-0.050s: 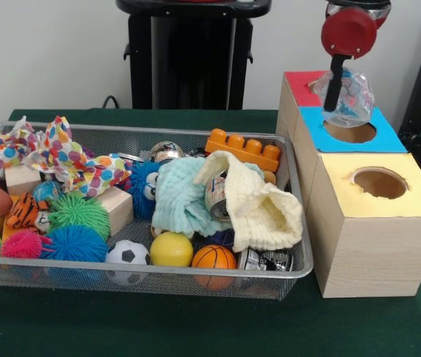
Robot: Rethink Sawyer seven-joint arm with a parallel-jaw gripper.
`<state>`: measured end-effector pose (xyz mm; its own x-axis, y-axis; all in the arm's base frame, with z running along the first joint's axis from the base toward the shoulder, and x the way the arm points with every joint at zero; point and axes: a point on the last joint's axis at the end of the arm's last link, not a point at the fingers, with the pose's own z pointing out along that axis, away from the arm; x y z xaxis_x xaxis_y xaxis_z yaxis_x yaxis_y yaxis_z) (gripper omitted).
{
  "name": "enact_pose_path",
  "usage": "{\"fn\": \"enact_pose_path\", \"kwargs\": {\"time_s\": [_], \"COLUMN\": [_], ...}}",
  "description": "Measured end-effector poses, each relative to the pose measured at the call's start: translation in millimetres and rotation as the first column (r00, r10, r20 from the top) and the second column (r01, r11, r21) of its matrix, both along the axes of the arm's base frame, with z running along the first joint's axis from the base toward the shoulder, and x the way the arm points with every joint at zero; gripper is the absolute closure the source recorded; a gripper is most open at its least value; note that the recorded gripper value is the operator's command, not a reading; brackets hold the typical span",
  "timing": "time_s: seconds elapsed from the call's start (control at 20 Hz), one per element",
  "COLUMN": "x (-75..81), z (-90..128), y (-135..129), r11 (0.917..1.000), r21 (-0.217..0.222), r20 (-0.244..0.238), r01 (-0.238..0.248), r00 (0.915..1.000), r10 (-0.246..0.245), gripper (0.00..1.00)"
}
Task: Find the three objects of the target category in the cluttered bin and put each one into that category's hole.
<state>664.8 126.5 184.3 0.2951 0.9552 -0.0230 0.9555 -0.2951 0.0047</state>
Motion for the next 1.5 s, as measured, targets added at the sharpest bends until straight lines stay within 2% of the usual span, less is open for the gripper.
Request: {"fn": "enact_pose_path", "kwargs": {"time_s": [0.3, 0.35, 0.5, 0.85, 1.05, 1.5], "x": [-20.7, -28.4, -36.4, -53.0, -54.2, -55.9], "z": [3, 4, 6, 10, 11, 11], "y": [-20, -31, -45, -63, -59, -25], "r11": [0.9987, 0.9972, 0.9946, 0.9894, 0.9901, 0.9964], "r21": [0.004, 0.000, -0.008, -0.024, -0.023, -0.021], "r20": [-0.013, -0.008, 0.004, 0.028, 0.030, 0.033], "r01": [0.050, 0.075, 0.103, 0.143, 0.138, 0.082], "r00": [0.9987, 0.9971, 0.9946, 0.9894, 0.9901, 0.9962], "r10": [-0.050, -0.075, -0.103, -0.142, -0.137, -0.081], "gripper": [1.00, 1.00, 1.00, 1.00, 1.00, 1.00]}}
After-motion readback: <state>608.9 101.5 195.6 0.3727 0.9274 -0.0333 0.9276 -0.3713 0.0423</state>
